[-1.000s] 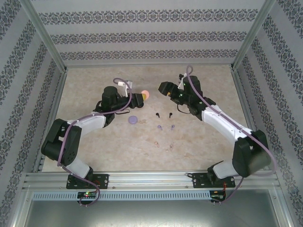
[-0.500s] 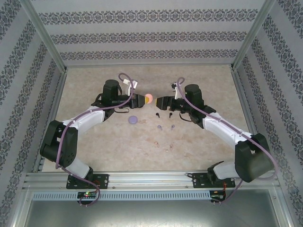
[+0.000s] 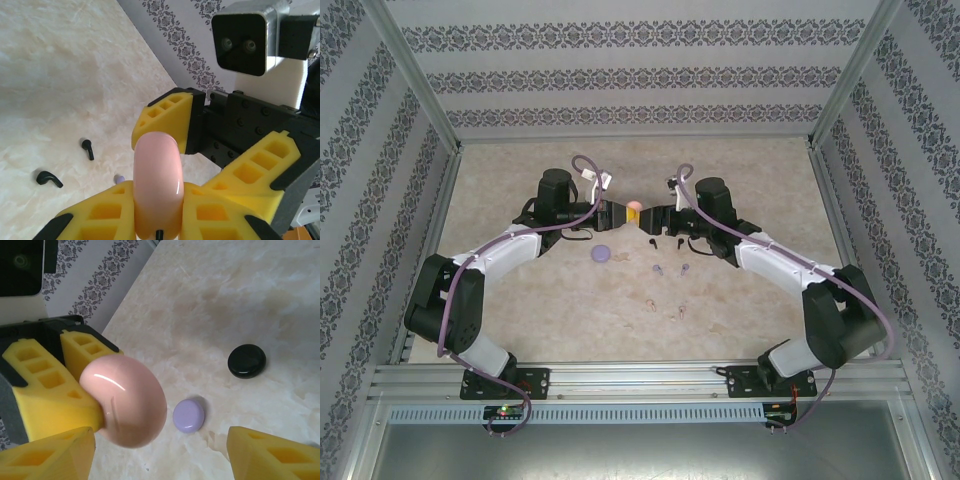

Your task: Insert wireless bluetooth earbuds into charging case

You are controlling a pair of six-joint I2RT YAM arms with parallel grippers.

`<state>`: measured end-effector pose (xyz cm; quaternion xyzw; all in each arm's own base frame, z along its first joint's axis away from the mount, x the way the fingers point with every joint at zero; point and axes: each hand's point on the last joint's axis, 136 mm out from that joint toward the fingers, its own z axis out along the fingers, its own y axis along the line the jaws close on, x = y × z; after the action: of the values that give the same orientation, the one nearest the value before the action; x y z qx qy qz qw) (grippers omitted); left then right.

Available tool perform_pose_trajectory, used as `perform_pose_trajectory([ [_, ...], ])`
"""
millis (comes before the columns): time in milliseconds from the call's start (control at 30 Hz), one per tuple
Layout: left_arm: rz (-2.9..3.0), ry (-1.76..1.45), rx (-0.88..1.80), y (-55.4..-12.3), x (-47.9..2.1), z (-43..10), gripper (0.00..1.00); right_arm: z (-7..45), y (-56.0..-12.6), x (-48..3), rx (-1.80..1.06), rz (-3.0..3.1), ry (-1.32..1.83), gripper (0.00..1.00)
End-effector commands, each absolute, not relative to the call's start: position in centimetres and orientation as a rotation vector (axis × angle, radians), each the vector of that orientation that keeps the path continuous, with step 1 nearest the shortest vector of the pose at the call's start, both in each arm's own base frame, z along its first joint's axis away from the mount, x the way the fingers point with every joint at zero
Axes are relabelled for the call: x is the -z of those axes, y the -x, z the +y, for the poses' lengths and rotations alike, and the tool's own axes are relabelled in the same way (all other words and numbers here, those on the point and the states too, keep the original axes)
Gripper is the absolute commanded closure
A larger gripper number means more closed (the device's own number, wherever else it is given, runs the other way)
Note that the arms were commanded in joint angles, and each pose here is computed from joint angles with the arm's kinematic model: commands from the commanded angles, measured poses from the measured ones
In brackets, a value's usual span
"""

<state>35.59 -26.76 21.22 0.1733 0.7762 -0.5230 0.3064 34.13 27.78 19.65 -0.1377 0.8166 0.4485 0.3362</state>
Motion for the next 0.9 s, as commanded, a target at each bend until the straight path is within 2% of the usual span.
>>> perform_pose_trajectory([
  [0,1.999,-0.519,1.388,-34.8,-23.3,-26.5,1.00,28.3,-35.1,-21.0,-1.161,2.075,0.371,0.31],
  [367,1.946,-0.541,1.392,-33.8,-25.4,-26.3,1.00,25.7,-36.1,-17.8,-1.125,2.148,0.266,0.36],
  [600,1.952,-0.537,1.393,-33.9,-25.1,-26.3,1.00,24.8,-34.1,-19.6,-1.180,2.118,0.286,0.36],
  [867,1.932,-0.533,1.463,-34.1,-25.3,-26.9,1.00,26.5,-32.6,-23.1,-1.360,2.016,0.398,0.36],
])
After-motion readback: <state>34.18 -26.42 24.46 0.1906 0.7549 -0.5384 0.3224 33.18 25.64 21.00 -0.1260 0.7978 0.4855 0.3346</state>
